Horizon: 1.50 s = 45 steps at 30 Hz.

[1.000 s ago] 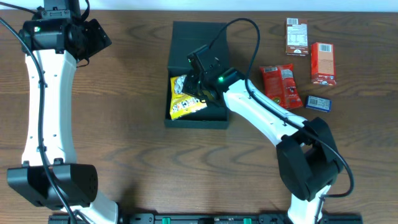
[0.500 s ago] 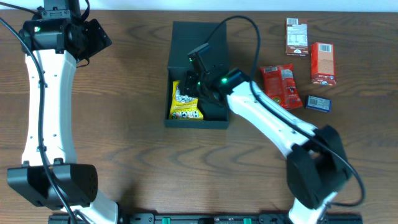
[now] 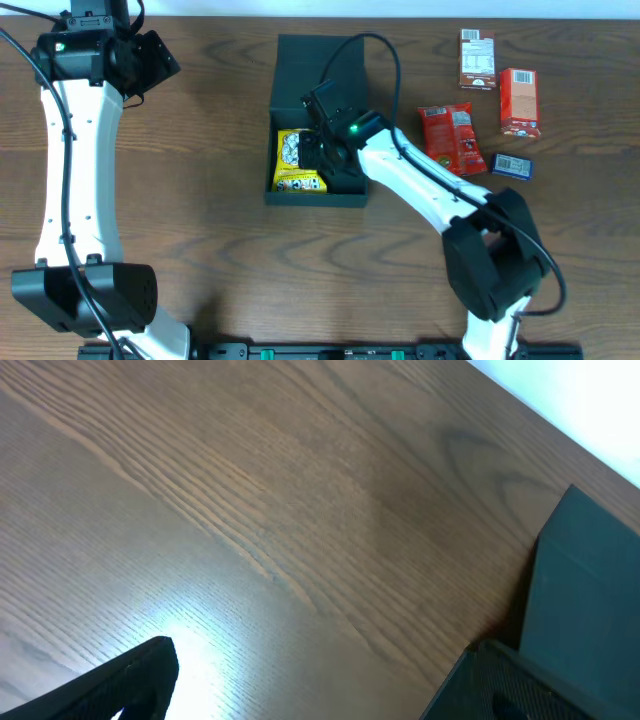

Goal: Pack container

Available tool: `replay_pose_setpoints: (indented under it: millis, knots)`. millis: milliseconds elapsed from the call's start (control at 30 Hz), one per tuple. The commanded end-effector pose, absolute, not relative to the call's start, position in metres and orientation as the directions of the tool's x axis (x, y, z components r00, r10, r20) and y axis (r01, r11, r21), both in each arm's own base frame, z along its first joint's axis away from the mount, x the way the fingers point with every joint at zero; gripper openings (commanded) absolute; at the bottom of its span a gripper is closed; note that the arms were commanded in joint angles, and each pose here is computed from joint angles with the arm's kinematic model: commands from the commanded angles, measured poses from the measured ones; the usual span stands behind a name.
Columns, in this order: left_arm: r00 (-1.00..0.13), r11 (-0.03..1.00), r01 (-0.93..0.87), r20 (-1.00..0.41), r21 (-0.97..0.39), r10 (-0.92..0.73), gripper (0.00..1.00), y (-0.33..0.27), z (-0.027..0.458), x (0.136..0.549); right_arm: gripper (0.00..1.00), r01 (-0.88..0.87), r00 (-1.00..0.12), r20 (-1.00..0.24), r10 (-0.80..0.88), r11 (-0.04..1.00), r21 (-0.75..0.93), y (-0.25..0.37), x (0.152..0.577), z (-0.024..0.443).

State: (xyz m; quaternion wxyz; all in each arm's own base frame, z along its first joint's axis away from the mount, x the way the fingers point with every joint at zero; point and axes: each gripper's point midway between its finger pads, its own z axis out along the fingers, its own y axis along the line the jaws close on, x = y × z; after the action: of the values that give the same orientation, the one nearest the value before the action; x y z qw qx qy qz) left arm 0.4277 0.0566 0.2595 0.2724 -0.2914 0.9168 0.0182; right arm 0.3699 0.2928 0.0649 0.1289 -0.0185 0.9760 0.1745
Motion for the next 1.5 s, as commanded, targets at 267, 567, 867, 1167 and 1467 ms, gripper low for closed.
replay_pose_setpoints:
  millis: [267, 567, 867, 1167, 1467]
  knots:
    - [-0.69, 0.837, -0.534, -0.512, -0.117, -0.512, 0.95, 0.058, 0.26, 0.426, 0.01, -0.067, -0.99, -0.141, -0.026, 0.954, 0.293, 0.286, 0.358, 0.015]
    - [-0.688, 0.837, -0.534, -0.515, -0.119, -0.511, 0.95, 0.058, 0.261, 0.427, 0.01, -0.144, -0.958, -0.283, -0.037, 0.918, 0.368, 0.298, 0.387, 0.078]
    - [-0.683, 0.839, -0.53, -0.525, -0.123, -0.508, 0.95, 0.058, 0.262, 0.429, 0.01, -0.099, -0.925, -0.38, 0.021, 0.951, 0.294, 0.242, 0.401, 0.131]
    - [-0.681, 0.839, -0.529, -0.528, -0.125, -0.508, 0.95, 0.058, 0.263, 0.43, 0.01, -0.072, -0.989, -0.148, -0.031, 0.957, 0.282, 0.251, 0.375, 0.051]
    - [-0.681, 0.839, -0.529, -0.528, -0.124, -0.507, 0.95, 0.058, 0.263, 0.43, 0.01, -0.088, -0.994, -0.082, -0.068, 0.96, 0.265, 0.254, 0.366, 0.02]
